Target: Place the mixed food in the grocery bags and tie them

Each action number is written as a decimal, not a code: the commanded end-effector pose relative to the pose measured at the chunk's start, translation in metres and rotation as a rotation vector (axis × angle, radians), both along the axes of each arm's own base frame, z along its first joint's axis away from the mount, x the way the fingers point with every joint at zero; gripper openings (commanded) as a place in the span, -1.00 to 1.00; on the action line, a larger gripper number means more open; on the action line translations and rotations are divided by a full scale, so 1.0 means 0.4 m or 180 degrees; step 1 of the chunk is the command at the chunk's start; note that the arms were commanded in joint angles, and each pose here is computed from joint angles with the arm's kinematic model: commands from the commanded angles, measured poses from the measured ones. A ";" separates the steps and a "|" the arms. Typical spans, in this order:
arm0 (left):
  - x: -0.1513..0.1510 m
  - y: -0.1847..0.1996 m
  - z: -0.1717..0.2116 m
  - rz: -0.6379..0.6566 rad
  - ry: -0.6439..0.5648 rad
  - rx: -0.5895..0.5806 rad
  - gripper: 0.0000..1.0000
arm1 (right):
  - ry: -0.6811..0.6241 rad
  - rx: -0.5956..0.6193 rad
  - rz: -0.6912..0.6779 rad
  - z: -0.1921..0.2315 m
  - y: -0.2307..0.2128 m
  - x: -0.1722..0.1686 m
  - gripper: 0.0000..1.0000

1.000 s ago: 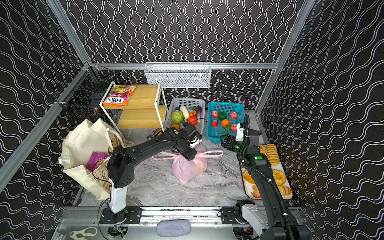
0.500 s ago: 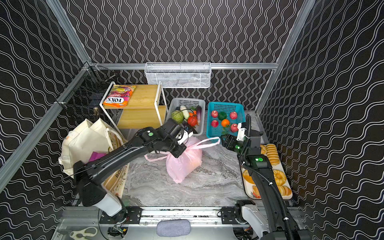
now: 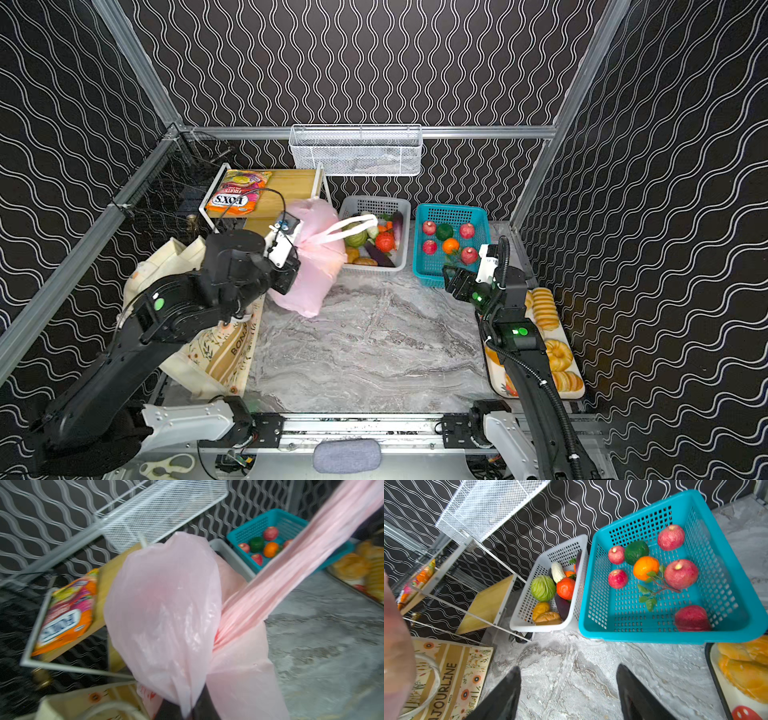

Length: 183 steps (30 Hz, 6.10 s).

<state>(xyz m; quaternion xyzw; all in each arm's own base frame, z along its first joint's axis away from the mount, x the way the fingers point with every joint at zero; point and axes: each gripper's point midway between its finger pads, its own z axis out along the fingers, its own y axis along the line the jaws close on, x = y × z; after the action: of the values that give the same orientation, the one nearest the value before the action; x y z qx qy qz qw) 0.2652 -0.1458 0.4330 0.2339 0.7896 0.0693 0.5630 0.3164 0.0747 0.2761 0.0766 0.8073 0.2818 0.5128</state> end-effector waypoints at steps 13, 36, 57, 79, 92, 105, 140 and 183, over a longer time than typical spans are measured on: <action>-0.096 0.374 0.208 0.1811 -0.0923 0.0671 -1.00 | -0.0322 0.0186 0.0148 0.081 0.035 0.047 0.46; -0.088 0.719 0.080 0.3381 -0.0398 0.0425 -1.00 | -0.0300 0.0020 0.0257 0.074 0.048 0.050 0.49; -0.044 0.601 -0.351 0.2477 0.1636 0.0049 -1.00 | -0.0169 0.0106 0.0334 0.064 0.064 0.082 0.50; 0.008 0.593 -0.666 0.2639 0.2799 -0.2089 -0.75 | -0.0157 -0.0004 0.0302 0.036 0.055 0.077 0.50; 0.076 0.688 -0.436 0.2853 0.1772 -0.1828 -0.23 | -0.0079 0.0131 0.0323 0.030 0.065 0.091 0.50; 0.026 0.798 -0.652 0.3694 0.2054 -0.1223 -0.63 | 0.0055 0.0040 0.0281 -0.002 0.056 0.084 0.51; 0.095 -0.138 -0.716 0.0235 0.1699 -0.0972 -0.32 | 0.0213 -0.0162 -0.0426 -0.096 -0.036 0.118 0.54; 0.313 0.223 -0.816 0.0379 0.0300 -0.0748 0.27 | -0.1125 -0.1654 -0.1120 -0.233 -0.171 0.177 0.62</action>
<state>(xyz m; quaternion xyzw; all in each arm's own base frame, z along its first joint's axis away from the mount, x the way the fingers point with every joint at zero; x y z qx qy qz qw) 0.3790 -0.0528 0.0909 0.0992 0.8602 -0.0116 0.5001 0.3800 -0.0038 0.1571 0.0659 0.7583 -0.0267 0.6480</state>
